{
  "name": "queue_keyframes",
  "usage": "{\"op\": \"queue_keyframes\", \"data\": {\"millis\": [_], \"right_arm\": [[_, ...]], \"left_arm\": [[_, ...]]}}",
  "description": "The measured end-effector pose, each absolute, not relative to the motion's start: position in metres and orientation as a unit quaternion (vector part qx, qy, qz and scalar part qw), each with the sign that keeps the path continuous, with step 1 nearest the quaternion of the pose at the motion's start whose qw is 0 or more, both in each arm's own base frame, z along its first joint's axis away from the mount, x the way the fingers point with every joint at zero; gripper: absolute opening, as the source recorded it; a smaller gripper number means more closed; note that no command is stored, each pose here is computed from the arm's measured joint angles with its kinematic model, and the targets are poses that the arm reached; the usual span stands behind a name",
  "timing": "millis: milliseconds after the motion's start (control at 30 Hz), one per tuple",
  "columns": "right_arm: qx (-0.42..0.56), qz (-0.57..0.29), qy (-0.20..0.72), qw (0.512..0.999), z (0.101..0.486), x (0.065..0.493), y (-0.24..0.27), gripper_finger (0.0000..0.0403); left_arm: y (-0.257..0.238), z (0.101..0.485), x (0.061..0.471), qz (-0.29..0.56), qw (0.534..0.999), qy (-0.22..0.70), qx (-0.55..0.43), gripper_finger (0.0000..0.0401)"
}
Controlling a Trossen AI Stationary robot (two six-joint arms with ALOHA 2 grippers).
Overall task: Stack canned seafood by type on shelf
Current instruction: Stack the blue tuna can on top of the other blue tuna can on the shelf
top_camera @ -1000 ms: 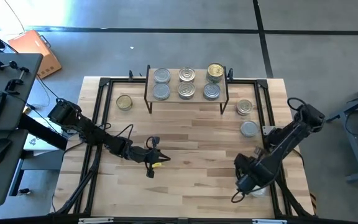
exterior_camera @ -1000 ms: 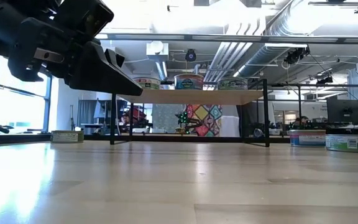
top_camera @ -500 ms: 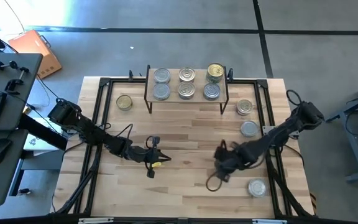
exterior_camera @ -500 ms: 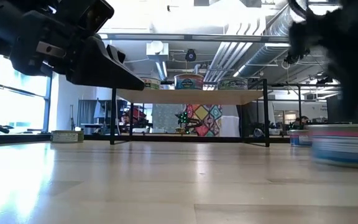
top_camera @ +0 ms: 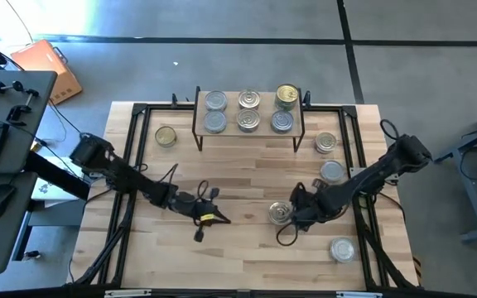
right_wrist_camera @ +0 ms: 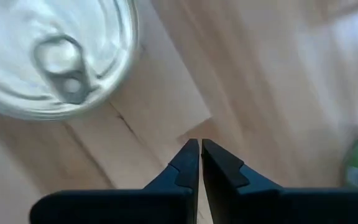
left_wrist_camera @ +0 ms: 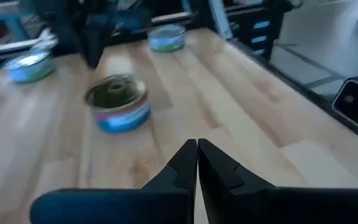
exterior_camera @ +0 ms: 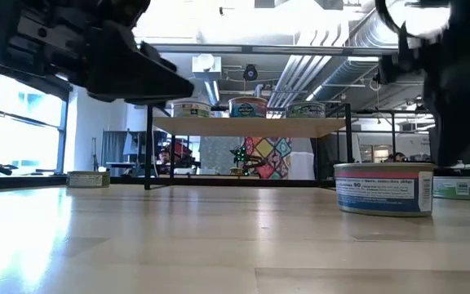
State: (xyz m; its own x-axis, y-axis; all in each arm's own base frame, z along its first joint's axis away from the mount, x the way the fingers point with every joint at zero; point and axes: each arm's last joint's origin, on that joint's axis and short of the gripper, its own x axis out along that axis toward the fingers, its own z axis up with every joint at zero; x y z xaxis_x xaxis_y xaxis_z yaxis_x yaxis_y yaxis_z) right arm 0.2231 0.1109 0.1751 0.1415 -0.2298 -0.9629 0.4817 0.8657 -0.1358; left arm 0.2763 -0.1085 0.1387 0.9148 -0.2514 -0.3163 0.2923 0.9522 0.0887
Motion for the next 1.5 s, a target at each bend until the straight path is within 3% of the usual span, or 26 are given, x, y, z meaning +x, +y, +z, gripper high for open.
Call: {"op": "queue_keyframes", "data": {"millis": [167, 333, 467, 533, 767, 1000, 1167, 1300, 1400, 1500], "right_arm": [[0.157, -0.182, 0.562, 0.791, 0.144, 0.225, 0.113, 0.0011], [0.23, -0.064, 0.462, 0.854, 0.142, 0.245, 0.123, 0.0011], [0.193, 0.022, 0.403, 0.894, 0.151, 0.253, 0.135, 0.0011], [0.184, 0.019, 0.409, 0.894, 0.151, 0.251, 0.136, 0.0011], [0.167, -0.13, 0.426, 0.88, 0.13, 0.241, 0.117, 0.0011], [0.159, -0.091, 0.371, 0.911, 0.127, 0.263, 0.116, 0.0011], [0.172, 0.001, 0.343, 0.923, 0.133, 0.267, 0.133, 0.0011], [0.13, 0.045, 0.32, 0.937, 0.138, 0.263, 0.149, 0.0011], [0.111, 0.001, 0.313, 0.943, 0.136, 0.26, 0.15, 0.0011], [0.105, -0.077, 0.316, 0.94, 0.127, 0.261, 0.14, 0.0011]], "left_arm": [[-0.104, 0.121, 0.31, -0.177, 0.968, 0.169, 0.056, 0.0005], [-0.101, 0.114, 0.332, -0.177, 0.966, 0.185, 0.036, 0.0005], [-0.103, 0.125, 0.328, -0.185, 0.963, 0.193, 0.03, 0.0005], [-0.105, 0.131, 0.325, -0.186, 0.961, 0.202, 0.023, 0.0005], [-0.108, 0.116, 0.323, -0.193, 0.951, 0.242, 0.005, 0.0005], [-0.089, 0.104, 0.335, -0.102, 0.971, 0.213, -0.042, 0.0005], [-0.078, 0.121, 0.331, -0.066, 0.97, 0.231, -0.041, 0.0005], [-0.079, 0.139, 0.317, -0.024, 0.961, 0.275, -0.016, 0.0005], [-0.088, 0.149, 0.307, -0.031, 0.956, 0.292, -0.003, 0.0005], [-0.102, 0.149, 0.304, -0.108, 0.949, 0.296, -0.018, 0.0005]]}}
